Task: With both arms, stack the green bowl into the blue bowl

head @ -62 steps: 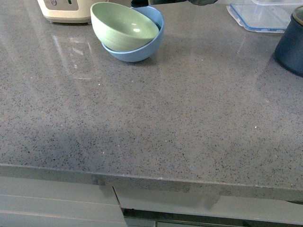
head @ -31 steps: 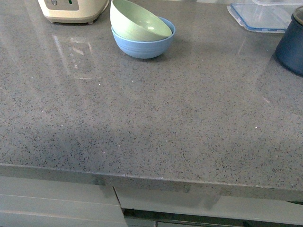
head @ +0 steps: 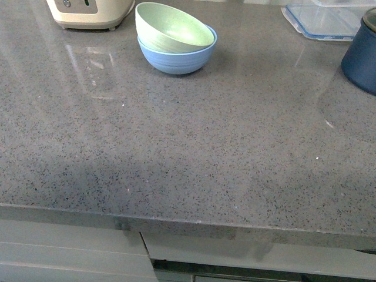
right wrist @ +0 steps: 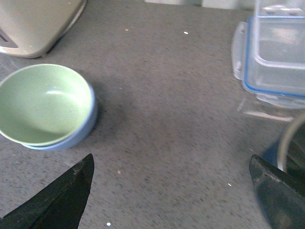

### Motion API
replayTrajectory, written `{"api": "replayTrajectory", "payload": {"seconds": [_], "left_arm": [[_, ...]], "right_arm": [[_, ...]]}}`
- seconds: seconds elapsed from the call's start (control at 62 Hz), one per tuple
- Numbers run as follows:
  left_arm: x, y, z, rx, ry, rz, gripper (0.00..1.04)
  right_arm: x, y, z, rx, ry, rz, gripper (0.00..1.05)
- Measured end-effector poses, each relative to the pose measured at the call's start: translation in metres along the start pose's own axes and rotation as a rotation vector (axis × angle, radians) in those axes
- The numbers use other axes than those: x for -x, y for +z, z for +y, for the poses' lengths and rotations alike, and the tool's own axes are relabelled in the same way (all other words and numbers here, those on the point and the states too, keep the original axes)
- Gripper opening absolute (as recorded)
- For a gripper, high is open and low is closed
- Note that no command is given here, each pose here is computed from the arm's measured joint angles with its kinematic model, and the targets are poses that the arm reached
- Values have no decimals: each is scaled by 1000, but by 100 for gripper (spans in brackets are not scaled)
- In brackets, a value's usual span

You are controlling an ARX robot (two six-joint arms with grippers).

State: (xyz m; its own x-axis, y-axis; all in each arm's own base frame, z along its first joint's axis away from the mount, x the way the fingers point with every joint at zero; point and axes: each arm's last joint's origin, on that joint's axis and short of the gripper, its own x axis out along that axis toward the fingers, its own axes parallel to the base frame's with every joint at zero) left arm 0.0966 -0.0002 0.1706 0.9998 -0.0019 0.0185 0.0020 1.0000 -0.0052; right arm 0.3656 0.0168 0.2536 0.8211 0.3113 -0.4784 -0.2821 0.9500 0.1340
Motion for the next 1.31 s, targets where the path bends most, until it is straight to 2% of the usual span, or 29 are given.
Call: {"api": "replayTrajectory", "payload": {"seconds": [0.129, 0.274, 0.516, 0.596, 0.741, 0.854, 0.951, 1.273, 1.305], "left_arm": [[0, 0, 0, 0, 0, 0, 98], [0, 0, 0, 0, 0, 0, 98], [0, 0, 0, 0, 0, 0, 98], [0, 0, 0, 0, 0, 0, 98], [0, 0, 0, 0, 0, 0, 98], [0, 0, 0, 0, 1, 0, 98], [0, 0, 0, 0, 0, 0, 98], [0, 0, 0, 0, 0, 0, 98], [0, 0, 0, 0, 0, 0, 98]], "right_arm": [[25, -14, -34, -50, -52, -8, 95], [66, -29, -59, -83, -91, -52, 95], [122, -60, -63, -88, -157, -128, 95], [128, -72, -60, -88, -170, -122, 95], [127, -75, -60, -88, -178, -121, 94], [124, -89, -51, 3, -324, -361, 76], [130, -104, -32, 60, -334, -496, 59], [140, -144, 4, 63, -329, -509, 4], [141, -146, 6, 66, -330, -510, 1]]}}
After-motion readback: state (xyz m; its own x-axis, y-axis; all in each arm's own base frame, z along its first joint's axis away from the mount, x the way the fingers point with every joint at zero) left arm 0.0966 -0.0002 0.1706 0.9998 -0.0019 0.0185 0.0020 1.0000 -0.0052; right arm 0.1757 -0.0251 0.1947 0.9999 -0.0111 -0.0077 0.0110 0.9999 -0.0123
